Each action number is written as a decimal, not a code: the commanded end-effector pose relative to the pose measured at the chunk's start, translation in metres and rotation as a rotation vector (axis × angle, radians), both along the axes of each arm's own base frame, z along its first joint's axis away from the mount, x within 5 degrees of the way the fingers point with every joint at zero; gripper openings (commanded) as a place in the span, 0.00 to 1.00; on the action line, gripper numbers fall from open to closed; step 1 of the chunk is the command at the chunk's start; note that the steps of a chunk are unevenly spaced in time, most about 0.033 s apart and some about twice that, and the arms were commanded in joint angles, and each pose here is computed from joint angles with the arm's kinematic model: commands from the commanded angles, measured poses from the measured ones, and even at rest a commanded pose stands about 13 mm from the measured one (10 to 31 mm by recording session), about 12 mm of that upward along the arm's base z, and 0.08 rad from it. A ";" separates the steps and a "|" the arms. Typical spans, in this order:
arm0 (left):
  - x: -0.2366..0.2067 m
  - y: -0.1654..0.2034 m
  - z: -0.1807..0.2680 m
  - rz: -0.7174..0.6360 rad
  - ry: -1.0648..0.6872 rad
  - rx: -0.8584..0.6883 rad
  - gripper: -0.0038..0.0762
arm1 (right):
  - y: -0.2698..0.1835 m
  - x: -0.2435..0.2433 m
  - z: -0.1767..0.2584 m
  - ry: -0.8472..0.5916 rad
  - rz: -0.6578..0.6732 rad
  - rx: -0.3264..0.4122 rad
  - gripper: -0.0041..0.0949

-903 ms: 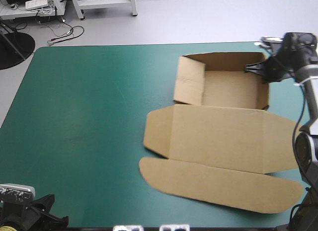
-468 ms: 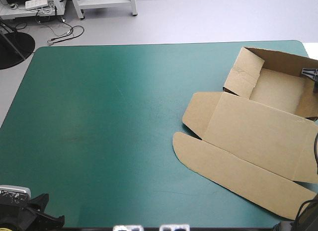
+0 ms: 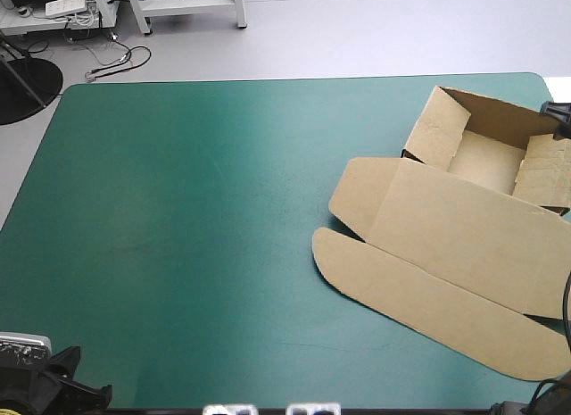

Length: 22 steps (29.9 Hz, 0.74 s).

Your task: Fold the box

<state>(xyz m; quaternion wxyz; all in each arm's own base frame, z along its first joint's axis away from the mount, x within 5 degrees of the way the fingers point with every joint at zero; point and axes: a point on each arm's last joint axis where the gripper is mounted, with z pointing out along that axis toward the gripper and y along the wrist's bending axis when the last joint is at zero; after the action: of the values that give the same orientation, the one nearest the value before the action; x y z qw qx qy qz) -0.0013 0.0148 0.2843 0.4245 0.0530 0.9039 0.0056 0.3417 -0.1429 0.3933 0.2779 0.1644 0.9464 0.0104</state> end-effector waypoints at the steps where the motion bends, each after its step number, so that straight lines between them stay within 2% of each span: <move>1: 0.004 0.000 0.011 -0.013 -0.070 0.003 0.04 | 0.028 -0.042 0.061 -0.193 0.065 -0.010 0.47; 5: 0.004 0.000 0.010 -0.034 -0.071 0.031 0.04 | 0.061 -0.079 0.075 -0.236 0.172 -0.035 0.24; 9: 0.006 -0.001 0.007 -0.039 -0.070 0.038 0.04 | 0.098 -0.117 0.060 -0.204 0.318 -0.060 0.02; 14: 0.007 -0.002 -0.002 -0.049 -0.067 0.031 0.04 | 0.128 -0.163 0.024 -0.194 0.396 -0.049 0.02; 17: 0.002 0.000 -0.002 -0.046 -0.114 0.024 0.04 | 0.134 -0.189 -0.008 -0.187 0.393 -0.050 0.02; 22: -0.008 0.002 -0.003 -0.044 -0.171 0.010 0.04 | 0.138 -0.229 -0.061 -0.197 0.358 -0.095 0.02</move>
<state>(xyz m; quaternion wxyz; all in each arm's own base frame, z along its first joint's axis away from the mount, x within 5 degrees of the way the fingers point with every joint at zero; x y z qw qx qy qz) -0.0089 0.0165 0.2706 0.4604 0.0737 0.8846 0.0099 0.1248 -0.0059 0.3460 0.3286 -0.0241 0.9430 0.0476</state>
